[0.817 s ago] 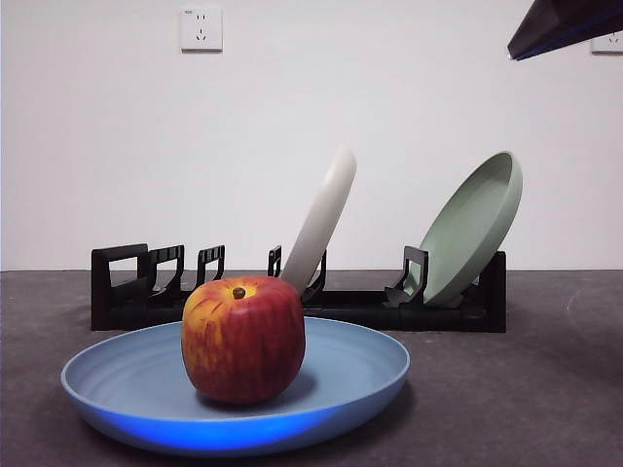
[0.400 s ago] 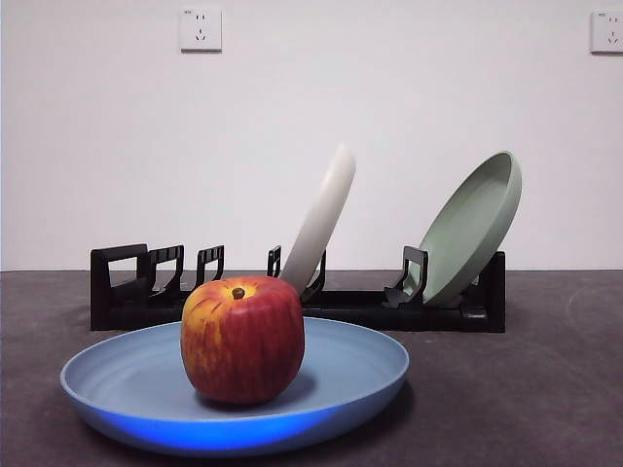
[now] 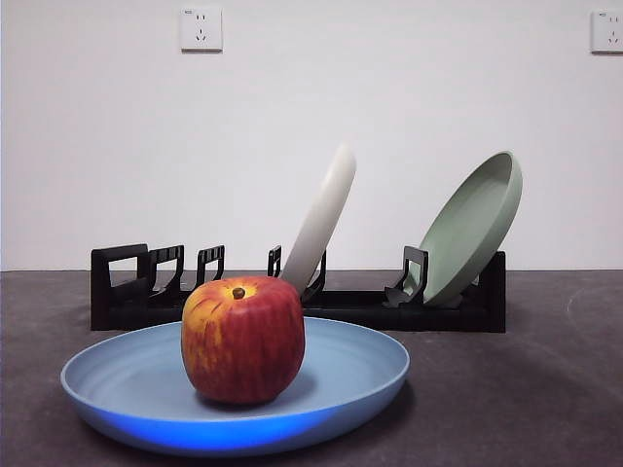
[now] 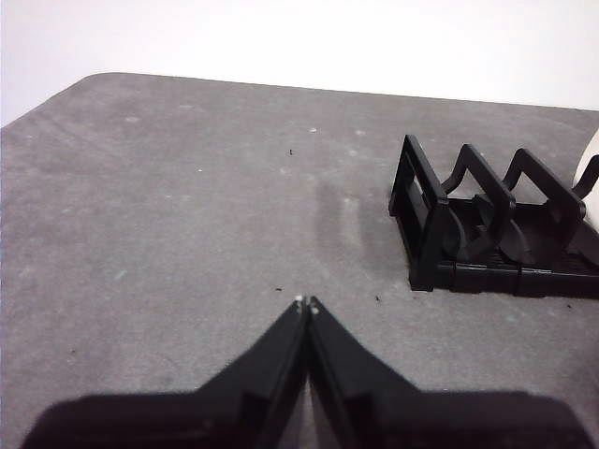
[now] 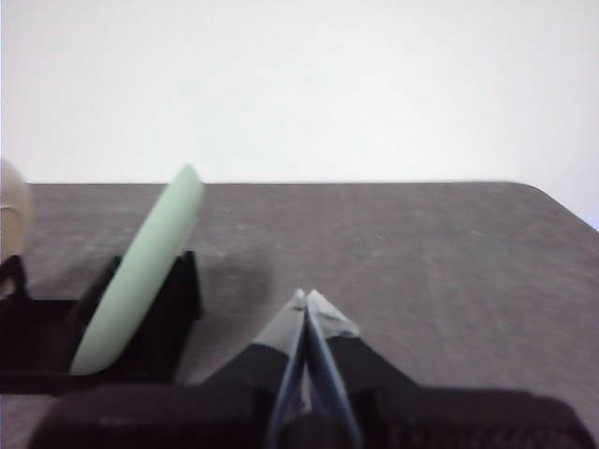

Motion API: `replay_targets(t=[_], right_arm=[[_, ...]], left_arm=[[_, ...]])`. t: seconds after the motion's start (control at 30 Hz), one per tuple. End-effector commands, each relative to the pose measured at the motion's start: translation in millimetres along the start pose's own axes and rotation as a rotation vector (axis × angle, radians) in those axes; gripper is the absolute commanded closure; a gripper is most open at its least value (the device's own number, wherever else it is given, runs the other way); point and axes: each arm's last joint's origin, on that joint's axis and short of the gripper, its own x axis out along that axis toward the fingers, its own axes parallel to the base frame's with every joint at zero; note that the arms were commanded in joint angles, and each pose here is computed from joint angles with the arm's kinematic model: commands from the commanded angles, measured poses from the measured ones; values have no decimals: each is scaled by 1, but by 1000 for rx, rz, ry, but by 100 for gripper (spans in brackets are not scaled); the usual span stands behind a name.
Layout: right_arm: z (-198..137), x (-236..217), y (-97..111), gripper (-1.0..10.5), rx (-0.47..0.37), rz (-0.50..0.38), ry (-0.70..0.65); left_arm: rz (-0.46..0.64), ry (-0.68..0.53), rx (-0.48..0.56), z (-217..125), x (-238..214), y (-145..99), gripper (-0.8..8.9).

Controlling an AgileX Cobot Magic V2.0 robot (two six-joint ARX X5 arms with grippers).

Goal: Take the blue plate from the plate rack,put the plate on the table,take the apple from the table,put the apple in the plate

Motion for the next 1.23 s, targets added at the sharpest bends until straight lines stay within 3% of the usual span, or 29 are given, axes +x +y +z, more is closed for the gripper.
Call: replay_targets(t=[0.03,0.2,0.63,1.23], right_arm=[[-17,6,2,946,6,24,-29],[-44,13,3,946,65,24,31],[-68,15,4,946,99,20,153],[-69,16,4,946,121,15,169]], left_arm=[[1,5,0,-4,1,1,815],[1,5,0,-4,1,1,815],[1,5,0,-4,1,1,815],[1,5,0,-4,1,1,815]])
